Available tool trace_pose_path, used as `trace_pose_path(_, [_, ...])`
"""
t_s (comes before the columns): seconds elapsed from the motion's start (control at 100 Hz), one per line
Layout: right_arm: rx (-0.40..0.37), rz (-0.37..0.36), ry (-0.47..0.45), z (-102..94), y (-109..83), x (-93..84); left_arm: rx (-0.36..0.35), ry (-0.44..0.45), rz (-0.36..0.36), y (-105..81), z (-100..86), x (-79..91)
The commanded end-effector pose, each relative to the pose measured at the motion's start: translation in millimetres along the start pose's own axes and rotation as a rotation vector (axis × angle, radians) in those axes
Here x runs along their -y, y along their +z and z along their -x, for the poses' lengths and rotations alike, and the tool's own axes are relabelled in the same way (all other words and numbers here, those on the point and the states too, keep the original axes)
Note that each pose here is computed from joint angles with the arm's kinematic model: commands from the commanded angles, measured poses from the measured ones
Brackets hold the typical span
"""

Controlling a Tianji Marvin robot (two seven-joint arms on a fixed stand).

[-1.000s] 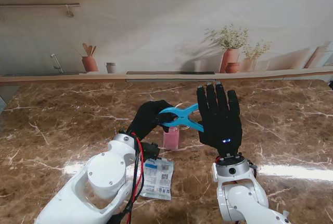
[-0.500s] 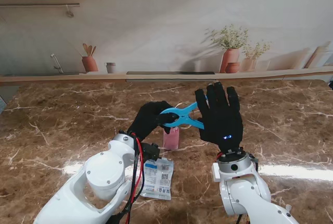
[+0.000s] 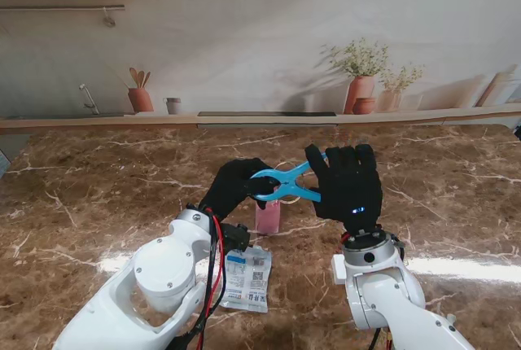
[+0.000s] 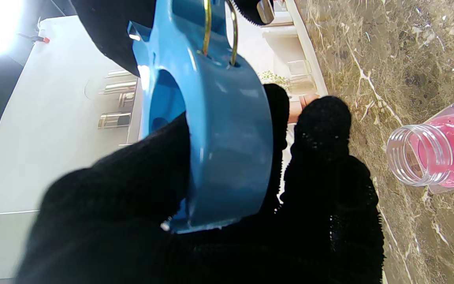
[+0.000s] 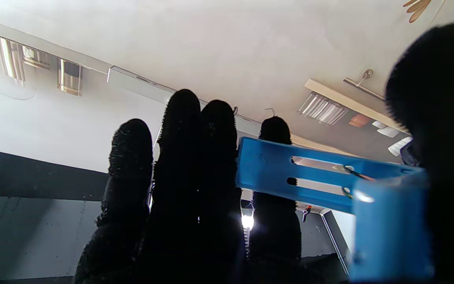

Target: Fill the seasoning bottle

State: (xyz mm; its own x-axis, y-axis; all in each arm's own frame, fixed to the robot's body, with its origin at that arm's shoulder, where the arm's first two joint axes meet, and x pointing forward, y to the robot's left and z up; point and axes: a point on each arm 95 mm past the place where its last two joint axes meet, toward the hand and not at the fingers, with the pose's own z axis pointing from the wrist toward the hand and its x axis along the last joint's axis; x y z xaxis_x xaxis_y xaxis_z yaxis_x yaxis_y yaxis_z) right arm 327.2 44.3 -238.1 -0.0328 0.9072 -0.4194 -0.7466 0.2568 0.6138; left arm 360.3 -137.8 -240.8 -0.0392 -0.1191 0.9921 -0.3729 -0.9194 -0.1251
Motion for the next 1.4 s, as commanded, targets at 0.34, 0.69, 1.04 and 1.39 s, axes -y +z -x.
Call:
trace_pose_path(0.34, [-0.082, -0.074, -0.023, -0.9, -8.0, 3.2, -0.011, -0.001, 0.002, -0.1, -2.2, -0.2])
trace_pose_path(0.69, [-0.121, -0.028, -0.035, -3.0, -4.0, 4.7, -0.027, -0.011, 0.005, -0.6, -1.8, -1.1])
trace_pose_path(1.04, [-0.056, -0.037, -0.056, 2.8, -2.0, 5.0, -0.030, -0.024, 0.019, -3.5, -3.2, 1.5])
trace_pose_path(1.39, [-0.044, -0.024, -0.063, 4.8, 0.1, 8.7, -0.010, -0.090, 0.042, -5.4, -1.9, 1.8])
